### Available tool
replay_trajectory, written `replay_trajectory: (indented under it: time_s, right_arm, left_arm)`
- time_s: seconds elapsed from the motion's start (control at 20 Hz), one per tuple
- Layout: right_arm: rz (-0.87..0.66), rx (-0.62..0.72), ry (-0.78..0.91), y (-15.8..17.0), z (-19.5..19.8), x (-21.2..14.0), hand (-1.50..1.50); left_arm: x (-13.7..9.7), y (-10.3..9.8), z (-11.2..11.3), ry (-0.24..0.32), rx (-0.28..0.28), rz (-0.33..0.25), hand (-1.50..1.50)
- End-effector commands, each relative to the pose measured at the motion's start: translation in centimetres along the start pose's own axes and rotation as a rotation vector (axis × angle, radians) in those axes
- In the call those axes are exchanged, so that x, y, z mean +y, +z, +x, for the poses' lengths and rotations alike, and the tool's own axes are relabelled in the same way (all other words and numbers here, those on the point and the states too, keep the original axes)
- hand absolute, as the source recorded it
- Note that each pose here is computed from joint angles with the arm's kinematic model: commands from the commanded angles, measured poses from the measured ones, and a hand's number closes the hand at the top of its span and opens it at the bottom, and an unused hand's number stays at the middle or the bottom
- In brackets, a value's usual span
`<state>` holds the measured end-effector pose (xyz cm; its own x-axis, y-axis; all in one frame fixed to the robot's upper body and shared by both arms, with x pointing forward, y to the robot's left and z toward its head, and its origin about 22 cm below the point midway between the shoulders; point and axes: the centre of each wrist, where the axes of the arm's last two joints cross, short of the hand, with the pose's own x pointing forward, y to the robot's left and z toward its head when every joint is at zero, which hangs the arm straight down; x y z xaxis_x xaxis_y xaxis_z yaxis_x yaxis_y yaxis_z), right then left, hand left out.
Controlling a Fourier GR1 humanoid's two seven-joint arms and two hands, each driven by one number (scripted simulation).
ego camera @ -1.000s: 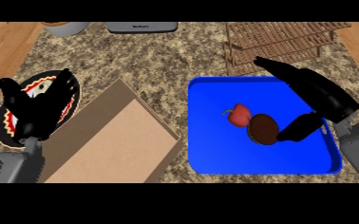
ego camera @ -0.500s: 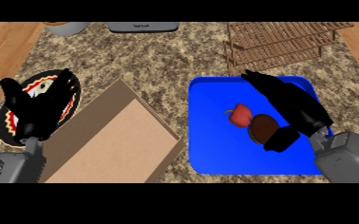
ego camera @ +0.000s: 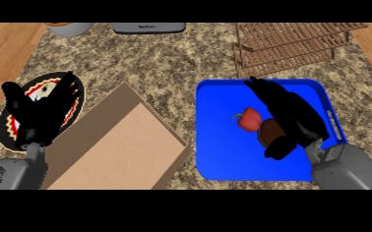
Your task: Pick the bell pepper from the tray and place it in the tiered shelf
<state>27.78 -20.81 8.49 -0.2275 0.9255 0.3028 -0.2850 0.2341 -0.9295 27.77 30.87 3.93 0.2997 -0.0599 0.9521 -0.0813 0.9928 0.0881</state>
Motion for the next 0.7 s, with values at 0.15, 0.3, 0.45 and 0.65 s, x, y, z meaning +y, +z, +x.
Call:
replay_trajectory:
  time_s: [0.15,0.3,0.45,0.65]
  right_arm:
    - [-0.018,0.040,0.012,-1.3,0.3,1.9,-1.50]
    - [-0.042,0.059,0.050,-1.4,1.3,2.7,-1.50]
    - [-0.070,0.077,0.047,-2.0,-0.6,2.3,-1.50]
    - [-0.065,0.069,0.071,-1.7,-2.1,5.3,-1.50]
  left_arm:
    - [-0.4,1.5,-6.3,0.019,0.160,-0.023,0.00]
    - [-1.1,1.0,-5.4,0.027,0.157,-0.014,0.00]
    - [-2.0,1.4,-6.2,0.040,0.166,-0.020,0.00]
    - [-3.2,0.9,-4.8,0.041,0.155,-0.024,0.00]
